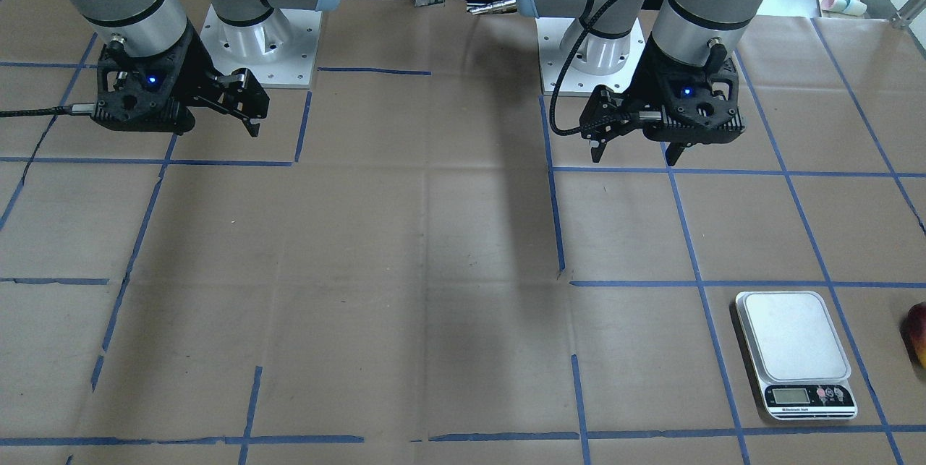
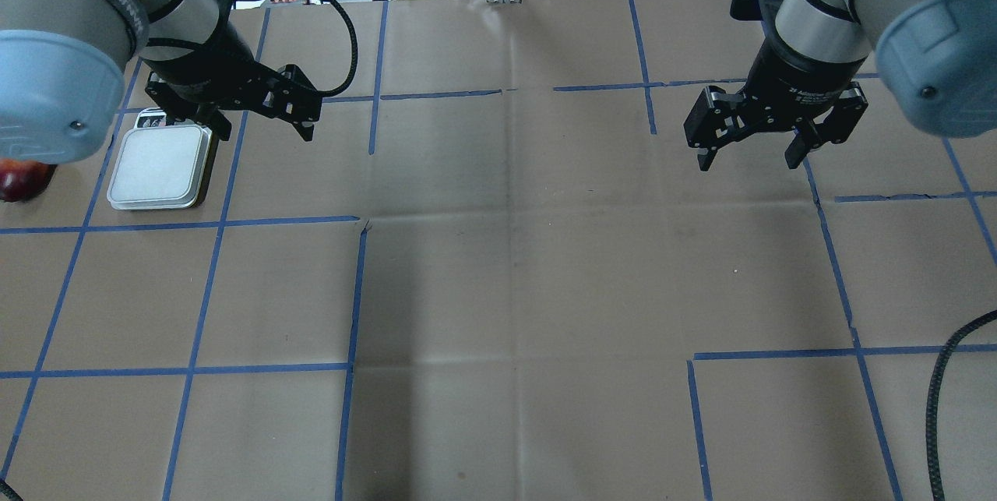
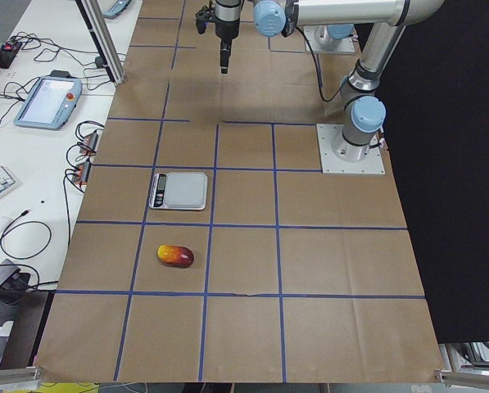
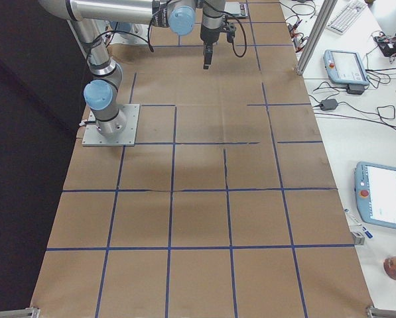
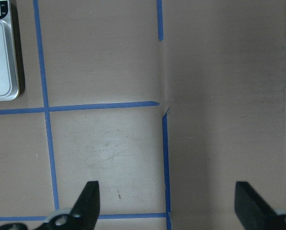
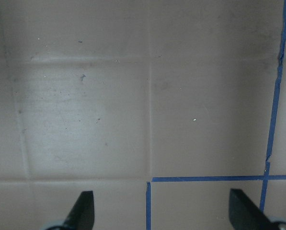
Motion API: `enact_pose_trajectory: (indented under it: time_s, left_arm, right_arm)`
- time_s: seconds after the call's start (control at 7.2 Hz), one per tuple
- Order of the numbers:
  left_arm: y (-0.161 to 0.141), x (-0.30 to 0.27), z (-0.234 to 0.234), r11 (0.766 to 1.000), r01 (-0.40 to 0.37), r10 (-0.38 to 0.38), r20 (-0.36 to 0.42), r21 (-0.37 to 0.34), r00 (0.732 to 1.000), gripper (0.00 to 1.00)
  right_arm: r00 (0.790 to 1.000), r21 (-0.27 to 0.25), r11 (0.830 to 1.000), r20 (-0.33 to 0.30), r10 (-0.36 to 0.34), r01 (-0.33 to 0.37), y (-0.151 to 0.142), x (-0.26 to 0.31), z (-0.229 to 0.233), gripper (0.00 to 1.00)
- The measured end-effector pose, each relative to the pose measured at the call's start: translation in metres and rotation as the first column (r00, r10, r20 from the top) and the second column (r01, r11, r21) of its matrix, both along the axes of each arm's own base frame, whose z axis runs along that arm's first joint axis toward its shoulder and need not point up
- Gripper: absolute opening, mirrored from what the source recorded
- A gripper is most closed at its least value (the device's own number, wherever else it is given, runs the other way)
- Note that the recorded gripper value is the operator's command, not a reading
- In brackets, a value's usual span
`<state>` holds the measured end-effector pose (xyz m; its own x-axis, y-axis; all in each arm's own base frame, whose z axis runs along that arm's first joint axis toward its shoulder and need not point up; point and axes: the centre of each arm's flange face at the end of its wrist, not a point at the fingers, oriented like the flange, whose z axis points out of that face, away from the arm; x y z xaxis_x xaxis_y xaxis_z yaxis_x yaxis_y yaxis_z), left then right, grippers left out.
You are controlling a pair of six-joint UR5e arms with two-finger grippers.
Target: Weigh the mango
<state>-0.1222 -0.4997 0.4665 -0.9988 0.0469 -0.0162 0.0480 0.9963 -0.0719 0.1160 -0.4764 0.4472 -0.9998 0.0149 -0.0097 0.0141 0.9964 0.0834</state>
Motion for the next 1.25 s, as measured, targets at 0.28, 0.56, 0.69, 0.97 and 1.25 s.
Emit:
enact_pose_trajectory:
  time_s: [0.28, 0.56, 0.69, 0.97, 1.25]
  left_arm:
    - [-0.0014, 0.0004, -0.0020, 1.000, -0.001, 0.001, -0.001, 0.004, 1.000, 1.00]
    - [-0.0018, 0.0006, -0.0023, 1.000, -0.002, 0.002, -0.002, 0.003, 1.000, 1.00]
    - [-0.0022, 0.0006, -0.0029, 1.000, -0.002, 0.002, -0.002, 0.004, 1.000, 1.00]
    - [-0.0038, 0.0005, -0.0056, 1.000, -0.002, 0.002, -0.003, 0.009, 1.000, 1.00]
    - [-0.0061, 0.0004, -0.0097, 1.000, -0.001, 0.001, -0.005, 0.017, 1.000, 1.00]
  right_arm:
    - [1.000, 0.000, 1.000, 0.000, 0.000, 0.000, 0.0000, 0.0000, 0.0000, 1.00]
    - [1.000, 0.000, 1.000, 0.000, 0.000, 0.000, 0.0000, 0.0000, 0.0000, 1.00]
    - [1.000, 0.000, 1.000, 0.000, 0.000, 0.000, 0.0000, 0.0000, 0.0000, 1.00]
    - [1.000, 0.000, 1.000, 0.000, 0.000, 0.000, 0.0000, 0.0000, 0.0000, 1.00]
    - [1.000, 0.000, 1.000, 0.000, 0.000, 0.000, 0.0000, 0.0000, 0.0000, 1.00]
